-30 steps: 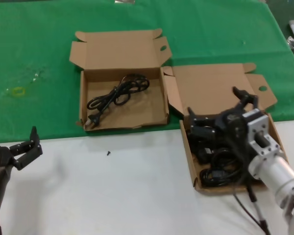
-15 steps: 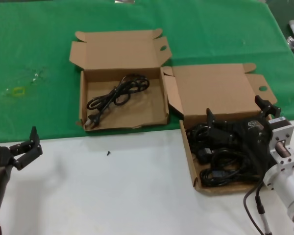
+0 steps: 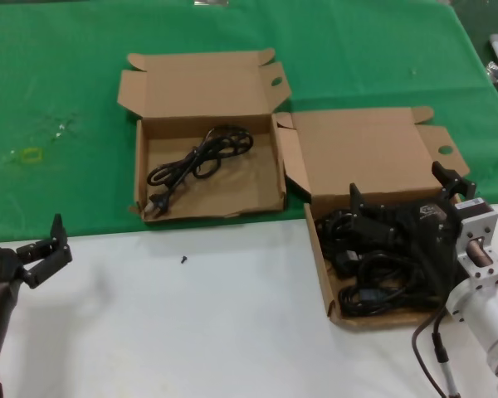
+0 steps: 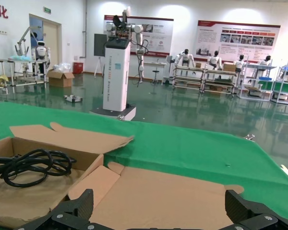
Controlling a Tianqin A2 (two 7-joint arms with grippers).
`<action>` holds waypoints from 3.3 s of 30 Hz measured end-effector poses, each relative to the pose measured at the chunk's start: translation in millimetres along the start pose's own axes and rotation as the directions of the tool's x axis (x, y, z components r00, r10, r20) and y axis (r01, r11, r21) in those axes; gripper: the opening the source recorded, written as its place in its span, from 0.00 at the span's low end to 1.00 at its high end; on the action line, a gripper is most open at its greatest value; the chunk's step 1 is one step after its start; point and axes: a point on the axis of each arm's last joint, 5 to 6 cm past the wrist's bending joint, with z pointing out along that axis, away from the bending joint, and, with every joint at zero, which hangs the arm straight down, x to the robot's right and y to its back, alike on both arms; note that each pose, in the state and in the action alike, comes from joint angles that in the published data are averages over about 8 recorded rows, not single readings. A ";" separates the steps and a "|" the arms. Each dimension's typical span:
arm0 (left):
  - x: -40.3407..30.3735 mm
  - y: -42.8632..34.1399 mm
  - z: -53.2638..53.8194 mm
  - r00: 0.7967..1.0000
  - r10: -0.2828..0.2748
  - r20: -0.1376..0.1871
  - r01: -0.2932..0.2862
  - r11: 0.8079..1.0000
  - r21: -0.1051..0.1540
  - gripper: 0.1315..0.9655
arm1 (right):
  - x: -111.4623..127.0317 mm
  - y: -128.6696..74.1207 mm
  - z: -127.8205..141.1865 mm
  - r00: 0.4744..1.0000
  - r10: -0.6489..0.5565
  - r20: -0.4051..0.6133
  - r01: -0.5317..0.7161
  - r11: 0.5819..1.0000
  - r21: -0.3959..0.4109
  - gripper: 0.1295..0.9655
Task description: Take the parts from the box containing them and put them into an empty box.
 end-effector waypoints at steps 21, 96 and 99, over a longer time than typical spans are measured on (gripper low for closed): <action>0.0 0.0 0.0 1.000 0.000 0.000 0.000 1.000 0.000 1.00 | 0.0 0.0 0.0 1.000 0.000 0.000 0.000 1.000 0.000 1.00; 0.0 0.0 0.0 1.000 0.000 0.000 0.000 1.000 0.000 1.00 | 0.0 0.0 0.0 1.000 0.000 0.000 0.000 1.000 0.000 1.00; 0.0 0.0 0.0 1.000 0.000 0.000 0.000 1.000 0.000 1.00 | 0.0 0.0 0.0 1.000 0.000 0.000 0.000 1.000 0.000 1.00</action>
